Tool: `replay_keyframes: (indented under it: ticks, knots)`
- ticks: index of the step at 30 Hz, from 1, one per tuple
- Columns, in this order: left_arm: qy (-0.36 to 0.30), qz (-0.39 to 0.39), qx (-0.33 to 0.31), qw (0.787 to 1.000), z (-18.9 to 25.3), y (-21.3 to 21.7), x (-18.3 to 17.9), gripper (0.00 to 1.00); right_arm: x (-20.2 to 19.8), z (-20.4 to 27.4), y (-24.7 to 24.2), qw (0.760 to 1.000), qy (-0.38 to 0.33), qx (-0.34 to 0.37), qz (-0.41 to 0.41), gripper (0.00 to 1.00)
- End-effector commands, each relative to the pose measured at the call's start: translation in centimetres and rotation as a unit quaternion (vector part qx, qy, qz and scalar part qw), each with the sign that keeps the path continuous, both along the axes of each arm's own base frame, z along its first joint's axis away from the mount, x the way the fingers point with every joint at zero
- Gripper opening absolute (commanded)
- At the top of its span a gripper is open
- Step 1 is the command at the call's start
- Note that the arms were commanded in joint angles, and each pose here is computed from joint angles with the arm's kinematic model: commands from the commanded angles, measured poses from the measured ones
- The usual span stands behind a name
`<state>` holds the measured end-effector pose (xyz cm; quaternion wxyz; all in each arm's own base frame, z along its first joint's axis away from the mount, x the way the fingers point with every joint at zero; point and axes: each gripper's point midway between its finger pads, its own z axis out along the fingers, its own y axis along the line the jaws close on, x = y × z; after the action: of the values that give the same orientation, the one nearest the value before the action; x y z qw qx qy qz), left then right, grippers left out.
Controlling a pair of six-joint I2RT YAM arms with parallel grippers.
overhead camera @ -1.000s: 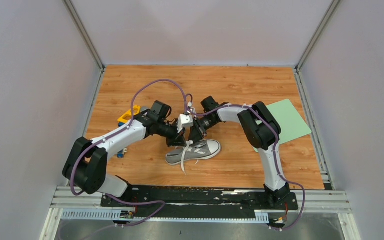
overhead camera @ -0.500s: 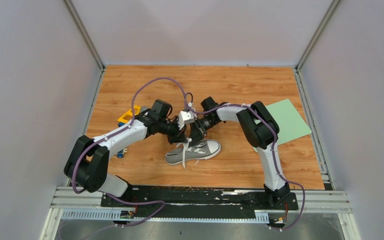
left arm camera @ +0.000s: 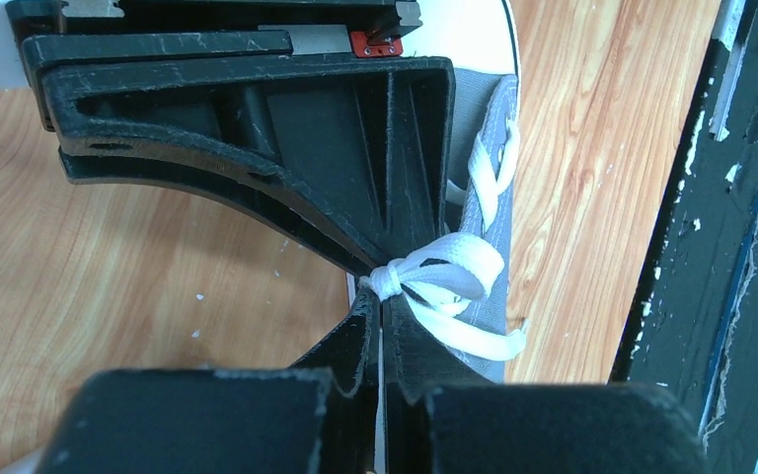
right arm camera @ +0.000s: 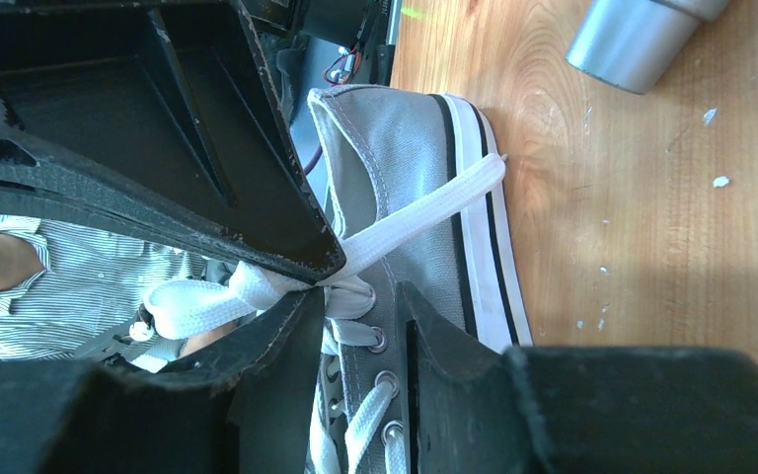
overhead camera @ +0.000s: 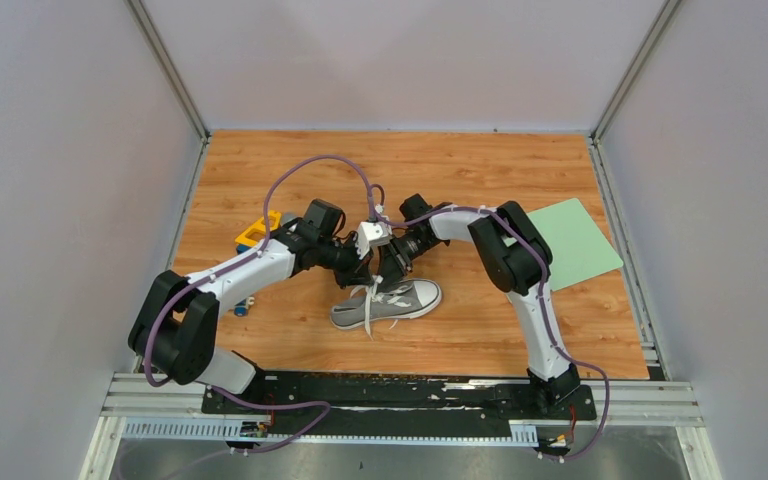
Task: Tie the shoes
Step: Cross the shoelace with the shoelace.
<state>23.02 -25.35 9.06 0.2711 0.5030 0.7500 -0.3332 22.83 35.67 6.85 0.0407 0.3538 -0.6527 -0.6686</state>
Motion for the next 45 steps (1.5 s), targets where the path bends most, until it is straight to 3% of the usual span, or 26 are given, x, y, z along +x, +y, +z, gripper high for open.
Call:
replay_keyframes:
  ticks: [1, 12, 20, 29, 34, 39, 45]
  knots:
    - [0.003, -0.017, -0.009, 1.000, 0.6, -0.9, -0.6, 0.00, 0.2, 2.1, 0.9, 0.999, 0.005, 0.050, 0.016, 0.34]
    - [0.003, -0.004, 0.005, 1.000, 0.0, -0.8, -0.5, 0.00, 0.2, 2.0, 1.1, 0.998, 0.034, 0.041, 0.019, 0.38]
    - [0.016, 0.003, 0.002, 1.000, 0.5, -1.0, -0.6, 0.00, 0.6, 1.7, 1.2, 0.998, 0.057, 0.030, 0.017, 0.19]
    - [0.018, 0.009, 0.004, 1.000, 0.5, -0.9, -0.6, 0.00, 0.2, 2.9, 1.1, 0.996, 0.073, 0.049, 0.025, 0.34]
    - [0.023, 0.012, -0.003, 1.000, 1.0, -1.2, -0.6, 0.00, 0.3, 2.4, 1.2, 0.996, 0.079, 0.040, 0.024, 0.17]
    - [0.014, 0.024, 0.004, 1.000, 1.3, -0.9, -0.2, 0.00, 0.6, 1.9, 1.2, 0.997, 0.068, 0.023, 0.016, 0.05]
    - [-0.004, 0.028, 0.016, 0.999, 2.7, 0.2, 0.2, 0.19, 1.2, 1.6, 0.2, 1.000, -0.017, -0.021, -0.014, 0.01]
